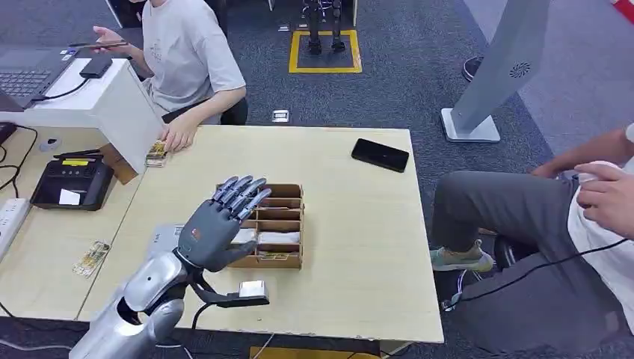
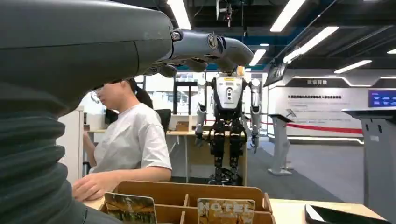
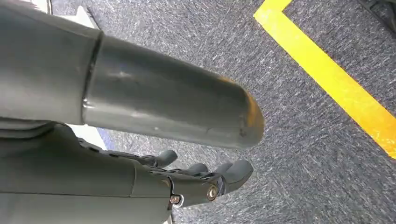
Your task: Pass the card to the sensor for recognition and then transmit it.
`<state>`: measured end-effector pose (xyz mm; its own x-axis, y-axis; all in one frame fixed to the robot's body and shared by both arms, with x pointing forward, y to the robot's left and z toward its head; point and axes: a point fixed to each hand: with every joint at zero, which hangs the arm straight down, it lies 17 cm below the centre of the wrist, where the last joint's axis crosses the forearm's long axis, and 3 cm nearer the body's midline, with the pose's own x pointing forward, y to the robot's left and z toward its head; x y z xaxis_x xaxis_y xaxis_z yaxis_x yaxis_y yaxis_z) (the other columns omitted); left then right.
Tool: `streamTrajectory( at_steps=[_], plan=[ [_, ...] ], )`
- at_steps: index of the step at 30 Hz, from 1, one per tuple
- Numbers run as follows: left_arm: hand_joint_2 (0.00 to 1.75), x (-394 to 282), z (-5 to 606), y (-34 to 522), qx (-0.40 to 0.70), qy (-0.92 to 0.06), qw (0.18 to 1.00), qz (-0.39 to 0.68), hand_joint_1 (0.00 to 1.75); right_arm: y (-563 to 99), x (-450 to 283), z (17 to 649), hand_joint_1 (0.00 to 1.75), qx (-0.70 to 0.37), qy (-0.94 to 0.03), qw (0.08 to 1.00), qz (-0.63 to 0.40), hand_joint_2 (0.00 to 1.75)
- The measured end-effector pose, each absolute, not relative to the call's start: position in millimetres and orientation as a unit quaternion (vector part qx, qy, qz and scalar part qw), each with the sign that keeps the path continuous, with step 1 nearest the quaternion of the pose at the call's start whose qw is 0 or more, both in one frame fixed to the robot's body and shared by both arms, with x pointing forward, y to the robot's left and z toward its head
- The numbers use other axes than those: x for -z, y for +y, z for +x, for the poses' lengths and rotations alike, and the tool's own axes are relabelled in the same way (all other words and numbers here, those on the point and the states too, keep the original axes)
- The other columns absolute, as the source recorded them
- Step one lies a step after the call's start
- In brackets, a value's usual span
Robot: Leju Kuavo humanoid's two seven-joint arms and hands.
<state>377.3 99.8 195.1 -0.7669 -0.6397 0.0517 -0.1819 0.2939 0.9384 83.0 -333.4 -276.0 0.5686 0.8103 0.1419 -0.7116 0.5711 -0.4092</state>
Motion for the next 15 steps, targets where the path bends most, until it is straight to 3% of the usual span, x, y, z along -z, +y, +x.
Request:
streamTrajectory(
  at_steps=[15],
  plan=[
    [1.75,-189.2,372.5,97.0,0.542,-0.772,0.210,0.259,0.00,-334.6,275.9,82.9,0.00,-0.436,-0.158,0.872,-0.156,0.00]
  ],
)
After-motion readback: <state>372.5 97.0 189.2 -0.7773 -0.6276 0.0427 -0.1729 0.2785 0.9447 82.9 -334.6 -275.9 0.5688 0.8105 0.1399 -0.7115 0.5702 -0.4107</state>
